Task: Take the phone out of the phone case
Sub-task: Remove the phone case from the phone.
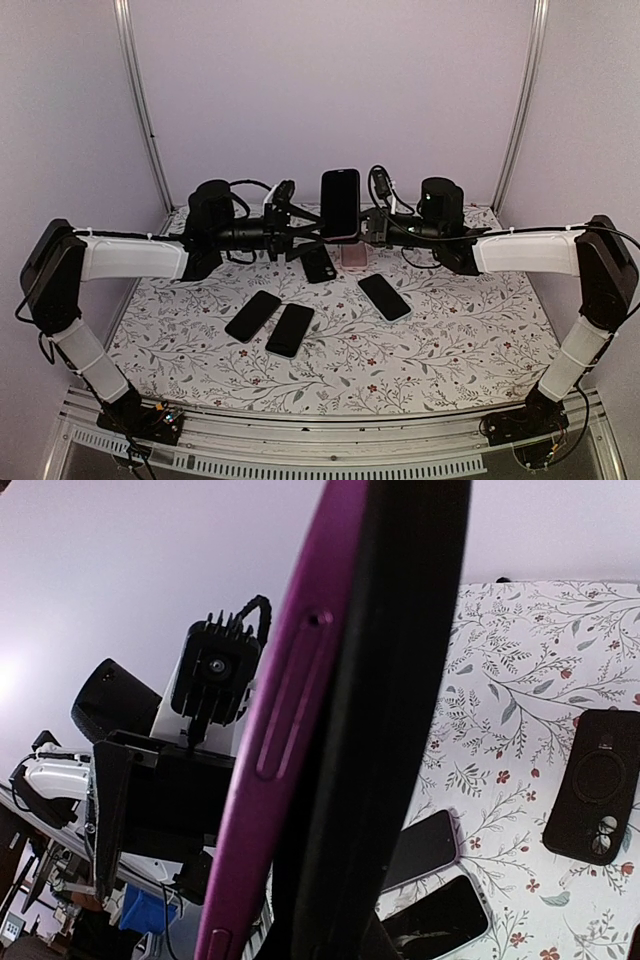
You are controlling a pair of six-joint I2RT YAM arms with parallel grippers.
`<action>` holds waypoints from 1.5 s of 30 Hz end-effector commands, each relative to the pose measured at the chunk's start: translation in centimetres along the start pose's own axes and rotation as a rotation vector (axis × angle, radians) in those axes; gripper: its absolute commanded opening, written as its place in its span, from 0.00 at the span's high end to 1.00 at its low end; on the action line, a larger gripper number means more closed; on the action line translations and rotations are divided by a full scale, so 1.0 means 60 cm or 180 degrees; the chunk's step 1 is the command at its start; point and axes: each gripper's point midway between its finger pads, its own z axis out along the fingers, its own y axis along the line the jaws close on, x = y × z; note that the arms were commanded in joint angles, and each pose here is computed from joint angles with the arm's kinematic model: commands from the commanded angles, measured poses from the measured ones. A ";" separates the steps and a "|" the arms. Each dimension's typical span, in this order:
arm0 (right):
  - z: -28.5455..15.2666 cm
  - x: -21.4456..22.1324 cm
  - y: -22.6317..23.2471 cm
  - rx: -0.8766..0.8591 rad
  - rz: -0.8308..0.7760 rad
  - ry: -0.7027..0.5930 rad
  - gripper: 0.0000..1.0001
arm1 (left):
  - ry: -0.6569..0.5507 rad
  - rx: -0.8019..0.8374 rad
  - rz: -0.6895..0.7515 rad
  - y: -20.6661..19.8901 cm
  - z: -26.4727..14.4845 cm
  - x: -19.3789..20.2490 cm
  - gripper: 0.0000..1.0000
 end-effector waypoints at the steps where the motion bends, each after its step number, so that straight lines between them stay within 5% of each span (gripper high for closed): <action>1: 0.001 -0.047 0.054 -0.0259 -0.0330 -0.0251 1.00 | 0.0018 0.0249 0.0118 -0.031 0.015 -0.005 0.39; 14: -0.010 -0.061 0.075 -0.0329 -0.0371 -0.0374 1.00 | -0.0100 0.0542 -0.0027 -0.043 0.018 -0.016 0.49; 32: 0.005 -0.059 0.050 -0.0209 -0.0150 -0.0322 1.00 | -0.0106 -0.0372 -0.0168 0.027 0.031 -0.031 0.57; 35: 0.016 -0.054 0.033 -0.0097 -0.0045 -0.0246 1.00 | -0.0090 -0.0380 -0.0189 0.031 0.035 -0.027 0.72; 38: 0.023 -0.040 0.004 0.0063 0.0058 -0.0184 1.00 | -0.0058 -0.0396 -0.0228 0.040 0.038 -0.022 0.98; 45: 0.015 -0.023 -0.103 0.0782 0.0274 -0.0057 1.00 | -0.0059 -0.0525 -0.0144 0.067 0.028 -0.021 1.00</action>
